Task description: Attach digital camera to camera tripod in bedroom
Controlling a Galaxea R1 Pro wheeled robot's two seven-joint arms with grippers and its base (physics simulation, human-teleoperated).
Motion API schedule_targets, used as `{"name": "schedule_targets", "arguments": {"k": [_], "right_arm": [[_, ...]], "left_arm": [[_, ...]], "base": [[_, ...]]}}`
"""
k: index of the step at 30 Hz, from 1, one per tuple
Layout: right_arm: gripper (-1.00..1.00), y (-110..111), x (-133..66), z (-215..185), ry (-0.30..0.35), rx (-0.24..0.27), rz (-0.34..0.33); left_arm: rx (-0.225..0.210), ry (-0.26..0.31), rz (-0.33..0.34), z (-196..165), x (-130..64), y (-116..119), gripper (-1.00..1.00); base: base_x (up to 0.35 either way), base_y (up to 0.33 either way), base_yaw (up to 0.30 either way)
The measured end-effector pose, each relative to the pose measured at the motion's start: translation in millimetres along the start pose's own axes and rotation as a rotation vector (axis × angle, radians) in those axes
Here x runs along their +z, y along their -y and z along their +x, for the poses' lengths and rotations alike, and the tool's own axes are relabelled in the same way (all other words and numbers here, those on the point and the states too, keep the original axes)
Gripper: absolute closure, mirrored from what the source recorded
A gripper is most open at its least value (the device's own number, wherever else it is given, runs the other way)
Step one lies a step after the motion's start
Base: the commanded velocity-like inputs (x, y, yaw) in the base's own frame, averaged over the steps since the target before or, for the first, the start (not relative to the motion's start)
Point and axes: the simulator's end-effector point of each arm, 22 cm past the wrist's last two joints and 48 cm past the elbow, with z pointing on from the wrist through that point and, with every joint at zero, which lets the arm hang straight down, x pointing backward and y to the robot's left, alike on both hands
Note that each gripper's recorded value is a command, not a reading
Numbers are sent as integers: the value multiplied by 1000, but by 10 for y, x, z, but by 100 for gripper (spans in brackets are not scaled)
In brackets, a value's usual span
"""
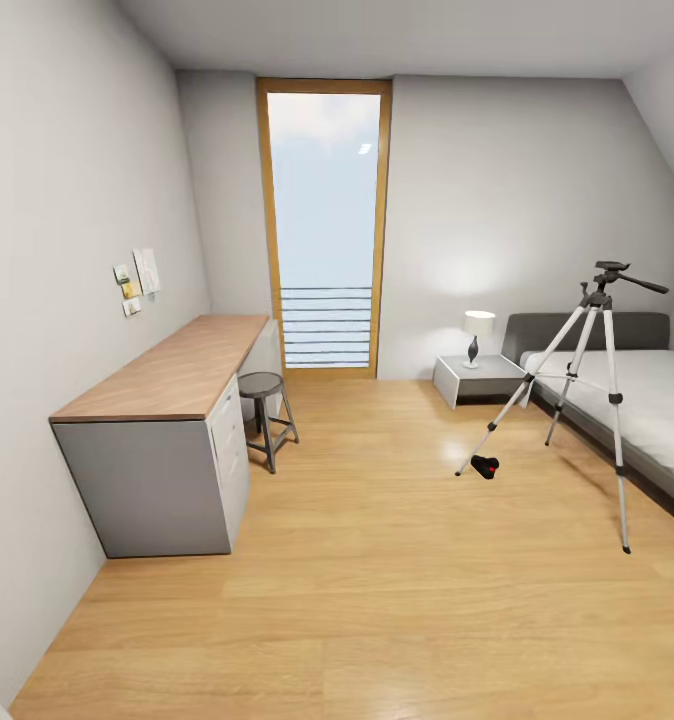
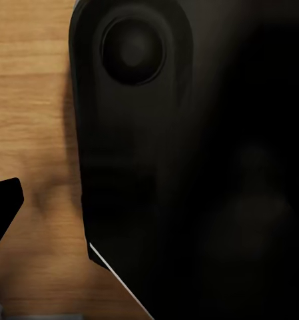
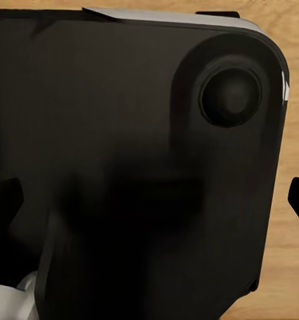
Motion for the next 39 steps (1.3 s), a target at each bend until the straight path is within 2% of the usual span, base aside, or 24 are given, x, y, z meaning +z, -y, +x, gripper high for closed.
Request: {"name": "schedule_targets", "arguments": {"k": [3,10,13,19,24,26,27,30,33,35,36,39], "right_arm": [[-100,-3,0,-36,8,2,0],[-100,2,0,-58,12,4,0],[-100,6,-1,-74,17,4,1],[-100,17,-10,-245,93,5,2],[-100,29,-42,-475,193,4,4],[-100,32,-72,-654,253,3,4],[-100,34,-103,-813,299,2,5],[-100,39,-178,-1139,382,1,6],[-100,51,-331,-1625,497,1,9],[-100,58,-492,-2012,587,2,12],[-100,66,-625,-2274,650,4,17],[-100,82,-883,-2690,755,10,26]], "left_arm": [[-2,25,1,-92,-1,11,-100],[-5,208,2,-645,-54,14,-100],[-5,269,1,-840,-91,13,-100],[-5,354,1,-1148,-165,12,-100],[-5,420,3,-1427,-246,24,-100],[-5,445,3,-1535,-281,21,-100],[-5,461,3,-1607,-306,18,-100],[-5,492,2,-1740,-357,14,-100],[-5,554,4,-1988,-465,17,-100],[-5,639,5,-2246,-607,22,-100],[-4,713,5,-2433,-733,23,-100],[-4,888,6,-2755,-1032,27,-100]], "base": [[0,0,0],[0,0,0],[0,0,0],[0,0,0],[0,0,0],[0,0,0],[0,0,0],[0,0,0],[0,0,0],[0,0,0],[0,0,0],[0,0,0]]}}
